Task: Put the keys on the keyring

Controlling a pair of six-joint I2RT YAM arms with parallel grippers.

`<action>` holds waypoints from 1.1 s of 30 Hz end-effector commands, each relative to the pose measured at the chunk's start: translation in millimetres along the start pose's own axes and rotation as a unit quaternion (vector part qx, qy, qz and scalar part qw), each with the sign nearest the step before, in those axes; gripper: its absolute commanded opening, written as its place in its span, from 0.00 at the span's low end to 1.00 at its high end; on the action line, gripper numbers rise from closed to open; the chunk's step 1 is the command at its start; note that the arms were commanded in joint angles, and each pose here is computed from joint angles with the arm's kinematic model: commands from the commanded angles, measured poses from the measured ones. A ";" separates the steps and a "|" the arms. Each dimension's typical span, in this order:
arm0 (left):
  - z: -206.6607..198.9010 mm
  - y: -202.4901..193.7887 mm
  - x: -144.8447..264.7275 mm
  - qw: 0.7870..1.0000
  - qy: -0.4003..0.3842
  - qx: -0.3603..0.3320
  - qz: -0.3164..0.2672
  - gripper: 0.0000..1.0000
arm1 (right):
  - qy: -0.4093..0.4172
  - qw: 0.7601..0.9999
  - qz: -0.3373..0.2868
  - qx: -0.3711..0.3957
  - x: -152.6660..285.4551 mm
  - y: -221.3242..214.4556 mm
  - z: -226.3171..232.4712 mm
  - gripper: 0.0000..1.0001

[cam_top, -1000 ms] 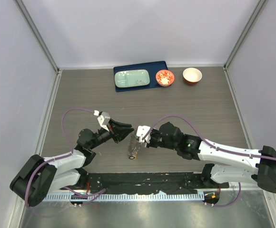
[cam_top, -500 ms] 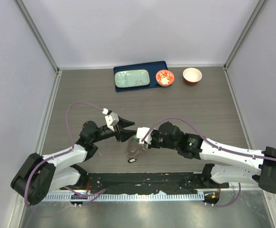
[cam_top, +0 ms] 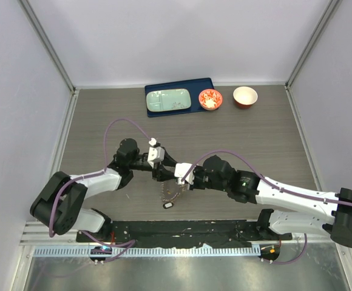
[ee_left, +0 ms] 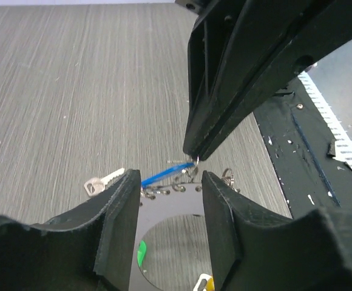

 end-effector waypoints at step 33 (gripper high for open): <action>23.7 -0.1 -12.2 0.996 -0.068 -0.032 0.047 0.42 | -0.037 0.998 -0.057 -0.001 9.2 29.0 -22.0 0.01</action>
Point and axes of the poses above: each gripper's point midway between its finger pads, its own x axis back along the fingers, its own z axis along the line the jaws close on, y = z × x, the point moved 6 cm from there along x, back along the fingers, and after that the axes turned 15 degrees about x, right-handed, at the moved point
